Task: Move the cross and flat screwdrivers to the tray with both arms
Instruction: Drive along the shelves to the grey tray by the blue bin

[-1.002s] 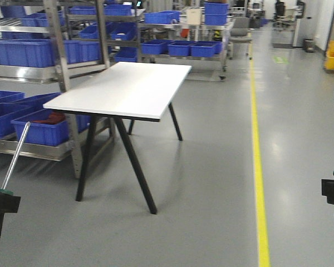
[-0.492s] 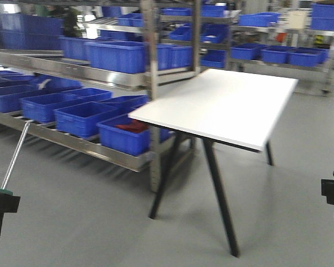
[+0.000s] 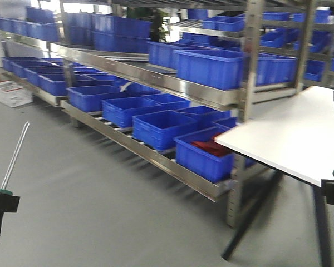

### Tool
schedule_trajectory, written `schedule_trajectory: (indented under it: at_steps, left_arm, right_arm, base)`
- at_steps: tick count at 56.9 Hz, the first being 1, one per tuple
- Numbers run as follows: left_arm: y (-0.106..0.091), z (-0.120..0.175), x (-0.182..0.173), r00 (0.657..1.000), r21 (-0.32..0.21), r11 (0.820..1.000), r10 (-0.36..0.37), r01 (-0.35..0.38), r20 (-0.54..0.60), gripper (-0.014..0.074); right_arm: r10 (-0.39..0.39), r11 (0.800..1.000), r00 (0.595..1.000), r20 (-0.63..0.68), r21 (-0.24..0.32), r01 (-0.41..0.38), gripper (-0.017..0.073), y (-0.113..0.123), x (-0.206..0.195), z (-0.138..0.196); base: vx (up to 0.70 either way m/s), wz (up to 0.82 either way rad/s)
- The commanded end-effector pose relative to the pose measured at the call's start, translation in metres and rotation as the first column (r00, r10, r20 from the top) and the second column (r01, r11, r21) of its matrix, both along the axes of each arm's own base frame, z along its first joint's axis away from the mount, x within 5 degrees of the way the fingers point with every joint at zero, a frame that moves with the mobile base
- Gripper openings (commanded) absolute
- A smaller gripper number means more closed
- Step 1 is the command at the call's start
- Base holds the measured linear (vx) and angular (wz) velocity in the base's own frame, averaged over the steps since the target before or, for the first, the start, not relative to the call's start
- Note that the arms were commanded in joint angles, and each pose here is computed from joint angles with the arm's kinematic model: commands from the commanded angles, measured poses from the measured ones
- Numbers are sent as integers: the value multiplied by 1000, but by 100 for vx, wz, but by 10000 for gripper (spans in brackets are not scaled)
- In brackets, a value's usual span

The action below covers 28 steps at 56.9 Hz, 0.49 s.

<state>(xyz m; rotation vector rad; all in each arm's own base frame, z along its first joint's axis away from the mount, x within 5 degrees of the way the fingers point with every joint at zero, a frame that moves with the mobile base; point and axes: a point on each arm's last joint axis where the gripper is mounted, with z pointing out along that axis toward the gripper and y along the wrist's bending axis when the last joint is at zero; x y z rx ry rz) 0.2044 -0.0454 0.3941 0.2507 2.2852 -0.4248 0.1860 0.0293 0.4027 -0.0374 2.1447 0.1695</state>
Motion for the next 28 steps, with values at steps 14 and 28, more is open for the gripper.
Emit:
schedule_trajectory:
  at_steps: [14,28]
  left_arm:
    - [-2,18,-3,995,-47,999,13,-9,98,-1]
    - [-2,18,-3,995,-47,999,12,-8,96,-1]
  right_arm:
    - [-4,1000,992,124,8,2,-8,-1,0,18]
    - [-4,1000,992,125,9,2,-8,-1,-1,18]
  base:
    - [54,52]
    - [55,52]
